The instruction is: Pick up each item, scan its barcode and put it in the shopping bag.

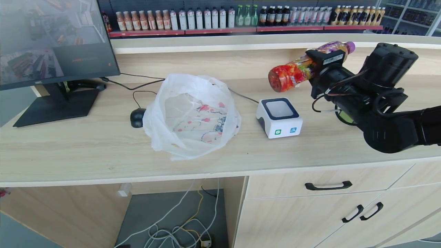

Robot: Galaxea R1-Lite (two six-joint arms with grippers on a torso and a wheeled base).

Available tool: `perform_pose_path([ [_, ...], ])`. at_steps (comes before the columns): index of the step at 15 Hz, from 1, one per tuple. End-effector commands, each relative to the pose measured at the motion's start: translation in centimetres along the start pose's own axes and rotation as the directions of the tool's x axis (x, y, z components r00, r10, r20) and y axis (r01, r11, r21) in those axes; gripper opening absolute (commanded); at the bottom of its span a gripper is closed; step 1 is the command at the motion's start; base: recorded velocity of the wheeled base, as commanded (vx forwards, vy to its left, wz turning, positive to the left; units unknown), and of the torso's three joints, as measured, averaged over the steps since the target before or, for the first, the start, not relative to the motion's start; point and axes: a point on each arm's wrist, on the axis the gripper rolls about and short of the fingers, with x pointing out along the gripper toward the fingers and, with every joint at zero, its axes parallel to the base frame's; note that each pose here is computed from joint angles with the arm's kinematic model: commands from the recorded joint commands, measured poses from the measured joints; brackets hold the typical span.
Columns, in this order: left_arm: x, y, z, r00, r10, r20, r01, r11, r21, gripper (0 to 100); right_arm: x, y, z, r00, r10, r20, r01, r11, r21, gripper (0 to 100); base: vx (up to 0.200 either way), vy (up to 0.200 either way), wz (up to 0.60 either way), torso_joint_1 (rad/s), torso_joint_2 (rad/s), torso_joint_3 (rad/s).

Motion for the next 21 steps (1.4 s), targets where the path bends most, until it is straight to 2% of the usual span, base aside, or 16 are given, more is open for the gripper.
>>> perform_pose_path([
  [1,0.0,0.0,0.0,1.000,0.000,0.001,0.000,1.000,0.000,100,0.1,-0.3,-0.1,1.000,-0.009,-0.010,0.010,1.000,0.018,0,0.000,0.000,0.00,0.000,0.00,0.000],
  [16,0.0,0.0,0.0,1.000,0.000,0.001,0.000,1.000,0.000,100,-0.4,-3.5,-2.2,0.990,-0.105,-0.091,0.108,0.993,0.035,0,0.000,0.000,0.00,0.000,0.00,0.000],
  [21,0.0,0.0,0.0,1.000,0.000,0.001,0.000,1.000,0.000,100,-0.3,-3.7,-2.6,0.989,-0.109,-0.101,0.114,0.993,0.040,0,0.000,0.000,0.00,0.000,0.00,0.000],
])
